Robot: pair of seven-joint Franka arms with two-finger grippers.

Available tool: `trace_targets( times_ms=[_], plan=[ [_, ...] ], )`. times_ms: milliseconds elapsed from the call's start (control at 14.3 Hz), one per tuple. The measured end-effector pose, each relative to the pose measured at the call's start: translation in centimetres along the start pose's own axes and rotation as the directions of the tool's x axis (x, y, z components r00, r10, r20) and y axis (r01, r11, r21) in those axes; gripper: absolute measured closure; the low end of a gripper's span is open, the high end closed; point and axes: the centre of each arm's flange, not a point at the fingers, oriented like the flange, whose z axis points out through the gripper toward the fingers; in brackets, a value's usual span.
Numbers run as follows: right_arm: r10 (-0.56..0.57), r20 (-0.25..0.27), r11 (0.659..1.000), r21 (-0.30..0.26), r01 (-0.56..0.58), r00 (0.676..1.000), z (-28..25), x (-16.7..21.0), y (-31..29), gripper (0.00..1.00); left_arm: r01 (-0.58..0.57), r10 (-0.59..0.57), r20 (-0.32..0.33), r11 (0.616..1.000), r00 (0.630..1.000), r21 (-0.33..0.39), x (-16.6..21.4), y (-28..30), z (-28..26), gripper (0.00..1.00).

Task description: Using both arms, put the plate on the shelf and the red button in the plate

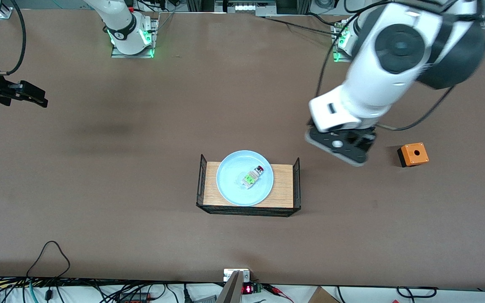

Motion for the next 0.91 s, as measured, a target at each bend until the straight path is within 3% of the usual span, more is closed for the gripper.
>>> trace_targets(
  times_ms=[349,489,698,908],
  plan=[
    [0.001,0.0,1.0,0.0,-0.001,1.0,0.0,0.0,0.1,0.0,0.087,-0.084,0.15,0.996,0.985,-0.013,-4.9,-5.4,-1.7,0.0],
    [0.001,0.0,1.0,0.0,-0.001,1.0,0.0,0.0,0.1,0.0,0.109,-0.104,0.178,0.994,0.978,-0.021,-6.9,-8.3,-1.8,0.0],
    [0.002,0.001,1.0,0.0,-0.002,1.0,0.0,0.0,0.1,0.0,0.162,-0.147,0.185,0.984,0.972,-0.069,-10.2,-12.2,-2.2,0.0],
    [0.002,0.0,1.0,0.0,-0.002,1.0,0.0,0.0,0.1,0.0,0.248,-0.237,0.128,0.965,0.963,-0.08,-14.4,-15.8,-2.0,0.0]
  ],
)
